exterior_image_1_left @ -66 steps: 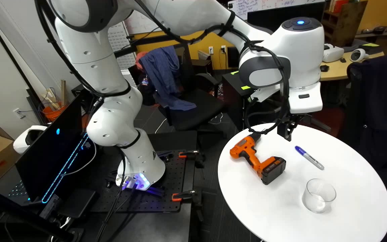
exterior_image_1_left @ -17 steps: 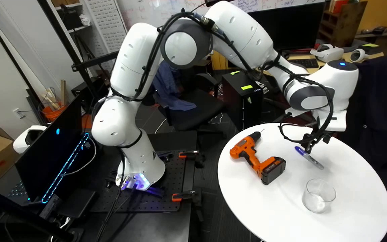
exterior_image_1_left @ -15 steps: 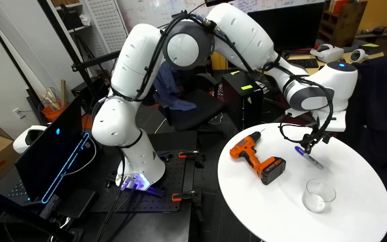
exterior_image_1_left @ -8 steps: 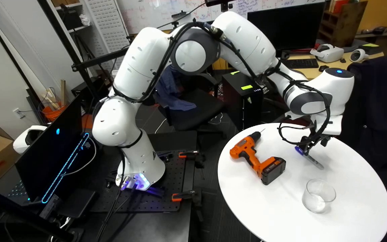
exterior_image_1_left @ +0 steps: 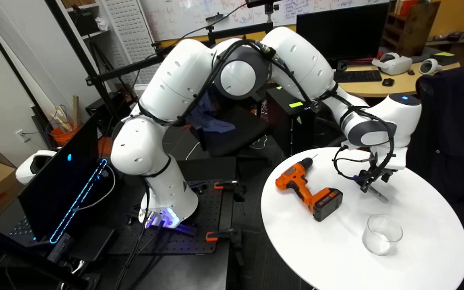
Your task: Put the blue marker in the glass cup on the table
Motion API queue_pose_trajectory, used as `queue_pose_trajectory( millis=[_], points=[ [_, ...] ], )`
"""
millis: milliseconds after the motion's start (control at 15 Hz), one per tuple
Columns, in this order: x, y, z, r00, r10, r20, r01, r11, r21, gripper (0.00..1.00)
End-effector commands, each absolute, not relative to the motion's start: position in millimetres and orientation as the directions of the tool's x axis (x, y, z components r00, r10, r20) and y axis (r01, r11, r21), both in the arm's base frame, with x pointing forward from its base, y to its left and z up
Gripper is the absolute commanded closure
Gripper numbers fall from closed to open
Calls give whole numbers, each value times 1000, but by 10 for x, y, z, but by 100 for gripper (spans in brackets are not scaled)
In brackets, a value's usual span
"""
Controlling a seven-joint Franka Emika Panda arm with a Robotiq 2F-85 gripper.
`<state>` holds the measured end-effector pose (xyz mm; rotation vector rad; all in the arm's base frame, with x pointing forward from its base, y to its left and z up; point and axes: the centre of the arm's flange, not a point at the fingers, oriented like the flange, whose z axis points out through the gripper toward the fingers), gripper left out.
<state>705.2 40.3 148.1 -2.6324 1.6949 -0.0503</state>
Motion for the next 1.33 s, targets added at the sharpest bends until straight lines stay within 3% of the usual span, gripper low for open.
queue_pose_trajectory(
  millis=[0, 733, 800, 867, 1000, 1267],
  points=[
    [7177, 461, 1418, 391, -919, 44, -919, -393, -24, 0],
    [7308, 582, 1295, 393, -918, 54, -919, -395, -17, 0],
    [7312, 591, 1291, 385, -921, 55, -922, -387, -15, 5],
    [7316, 594, 1286, 383, -922, 55, -923, -384, -14, 23],
    [7318, 596, 1280, 373, -926, 58, -927, -374, -14, 31],
    [7319, 578, 1316, 358, -932, 59, -933, -359, -16, 62]
  ],
)
